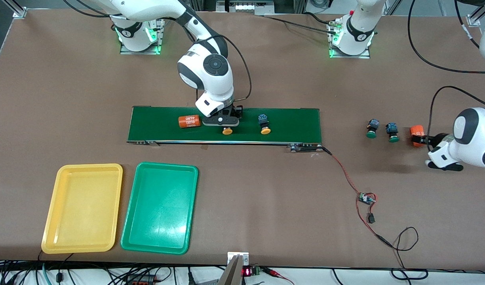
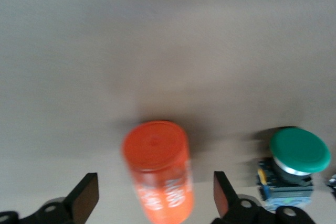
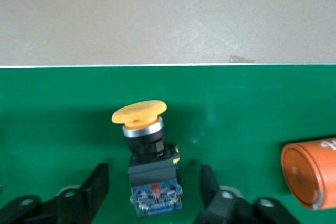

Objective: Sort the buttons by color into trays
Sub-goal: 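Grasp a belt yellow button with the right gripper while the left grasps a cylinder, then drop the yellow button into the yellow tray while the left gripper places the cylinder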

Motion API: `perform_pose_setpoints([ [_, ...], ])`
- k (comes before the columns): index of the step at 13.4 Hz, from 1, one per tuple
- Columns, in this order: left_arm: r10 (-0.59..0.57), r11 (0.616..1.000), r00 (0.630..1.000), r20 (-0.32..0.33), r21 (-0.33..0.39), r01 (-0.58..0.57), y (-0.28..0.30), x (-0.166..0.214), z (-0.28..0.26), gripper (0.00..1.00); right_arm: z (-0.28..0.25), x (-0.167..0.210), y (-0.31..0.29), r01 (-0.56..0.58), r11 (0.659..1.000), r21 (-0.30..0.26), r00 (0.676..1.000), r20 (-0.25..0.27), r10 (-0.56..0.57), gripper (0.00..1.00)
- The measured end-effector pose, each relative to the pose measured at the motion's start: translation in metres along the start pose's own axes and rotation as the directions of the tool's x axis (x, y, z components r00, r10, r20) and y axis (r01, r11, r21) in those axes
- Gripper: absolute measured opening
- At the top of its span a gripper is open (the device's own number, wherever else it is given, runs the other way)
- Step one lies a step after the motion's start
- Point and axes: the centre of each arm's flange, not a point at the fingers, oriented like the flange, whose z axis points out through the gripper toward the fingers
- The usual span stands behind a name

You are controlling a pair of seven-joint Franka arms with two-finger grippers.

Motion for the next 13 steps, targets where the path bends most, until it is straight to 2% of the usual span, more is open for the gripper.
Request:
perform_pose_setpoints([
  [1,-0.004,1.000,1.000,0.007,-0.016,0.005,0.001,-0.001,0.008,0.94,0.005,0.001,0.001,0.005,1.000,-0.006,1.000,-0.003,-0.005,0.77],
  [2,-0.007,1.000,1.000,0.010,-0.020,0.007,0.000,-0.002,0.011,0.86,0.009,0.003,0.003,0.005,1.000,-0.009,1.000,-0.004,-0.005,0.69],
  [4,-0.001,1.000,1.000,0.004,-0.017,0.001,-0.001,-0.003,0.008,0.64,0.013,0.009,0.009,-0.004,1.000,-0.015,1.000,-0.009,0.004,0.42],
  [5,0.008,1.000,1.000,-0.001,-0.013,-0.008,-0.001,-0.003,0.005,0.51,0.009,0.017,0.014,-0.016,1.000,-0.015,1.000,-0.020,0.016,0.41],
  [7,0.017,1.000,1.000,-0.022,0.005,-0.017,0.000,-0.006,-0.011,0.50,-0.009,0.048,0.033,-0.047,0.998,-0.035,0.998,-0.043,0.046,0.41],
  [9,0.055,0.997,0.996,-0.063,0.051,-0.052,0.022,-0.006,-0.050,0.50,-0.050,0.088,0.063,-0.043,0.997,-0.070,0.999,-0.014,0.042,0.41],
  [11,0.142,0.984,0.988,-0.064,0.115,-0.134,0.079,-0.008,-0.097,0.50,-0.107,0.132,0.108,-0.009,0.996,-0.092,1.000,0.025,0.011,0.41],
  [13,0.303,0.945,0.951,-0.063,0.146,-0.292,0.164,-0.011,-0.134,0.50,-0.141,0.171,0.173,-0.011,0.996,-0.091,0.999,0.039,0.015,0.41],
])
